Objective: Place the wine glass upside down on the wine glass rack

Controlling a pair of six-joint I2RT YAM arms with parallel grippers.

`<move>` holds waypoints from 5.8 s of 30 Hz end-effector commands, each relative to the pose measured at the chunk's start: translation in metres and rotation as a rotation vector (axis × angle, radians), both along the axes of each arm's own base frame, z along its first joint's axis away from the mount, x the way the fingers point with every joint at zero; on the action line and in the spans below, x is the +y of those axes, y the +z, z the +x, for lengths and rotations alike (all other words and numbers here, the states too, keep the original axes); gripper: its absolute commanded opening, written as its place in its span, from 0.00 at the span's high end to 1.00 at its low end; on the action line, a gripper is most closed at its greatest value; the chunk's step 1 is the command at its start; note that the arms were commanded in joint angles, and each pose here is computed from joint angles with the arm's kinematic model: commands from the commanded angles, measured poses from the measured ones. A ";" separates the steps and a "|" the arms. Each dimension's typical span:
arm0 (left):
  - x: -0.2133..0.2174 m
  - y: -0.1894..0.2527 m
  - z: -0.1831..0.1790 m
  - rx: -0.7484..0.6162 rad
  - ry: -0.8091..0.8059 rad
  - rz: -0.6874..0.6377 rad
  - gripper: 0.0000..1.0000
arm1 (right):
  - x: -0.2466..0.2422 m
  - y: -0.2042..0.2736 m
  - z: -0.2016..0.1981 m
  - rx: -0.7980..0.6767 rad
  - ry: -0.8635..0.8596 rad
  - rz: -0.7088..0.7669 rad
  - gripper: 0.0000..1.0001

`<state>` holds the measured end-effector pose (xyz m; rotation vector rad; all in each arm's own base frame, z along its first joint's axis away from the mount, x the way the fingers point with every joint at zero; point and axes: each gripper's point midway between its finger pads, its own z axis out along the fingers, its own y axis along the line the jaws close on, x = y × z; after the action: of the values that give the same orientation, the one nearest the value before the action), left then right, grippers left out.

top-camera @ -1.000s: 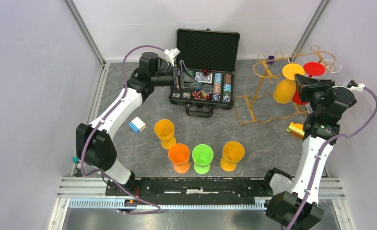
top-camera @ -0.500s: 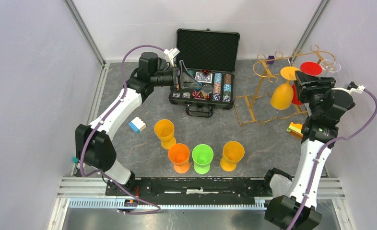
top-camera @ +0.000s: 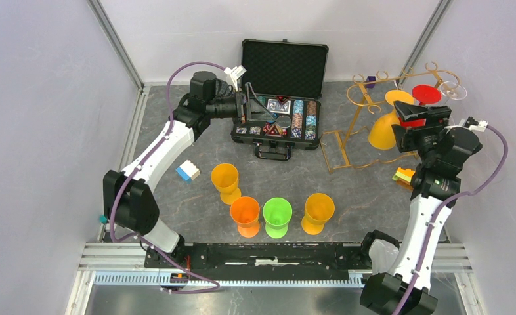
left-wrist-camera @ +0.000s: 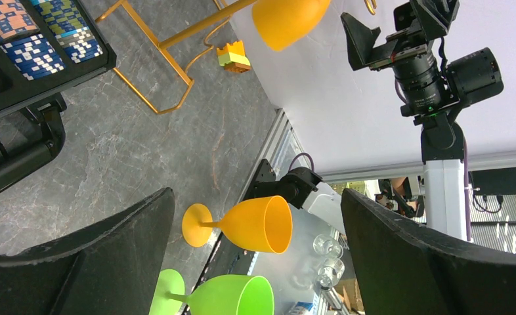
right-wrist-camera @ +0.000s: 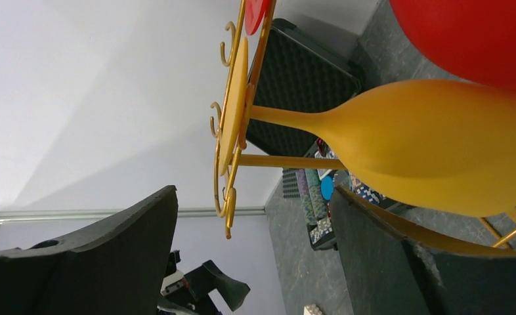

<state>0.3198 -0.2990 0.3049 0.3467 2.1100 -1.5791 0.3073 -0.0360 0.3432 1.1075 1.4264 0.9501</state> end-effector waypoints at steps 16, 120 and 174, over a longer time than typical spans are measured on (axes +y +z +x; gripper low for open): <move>0.036 -0.030 -0.035 0.036 0.043 0.220 0.00 | 0.040 -0.042 -0.047 0.129 0.203 -0.207 0.10; -0.032 -0.033 -0.060 -0.108 -0.156 0.582 0.98 | 0.112 -0.135 -0.074 0.284 0.546 -0.222 0.17; -0.040 0.006 -0.053 -0.376 -0.061 0.560 0.01 | 0.137 -0.082 -0.067 0.241 0.599 -0.730 1.00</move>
<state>0.2479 -0.3605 0.2905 0.8603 2.3266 -1.0087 0.2394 0.1252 0.2305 0.3848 2.1985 0.7949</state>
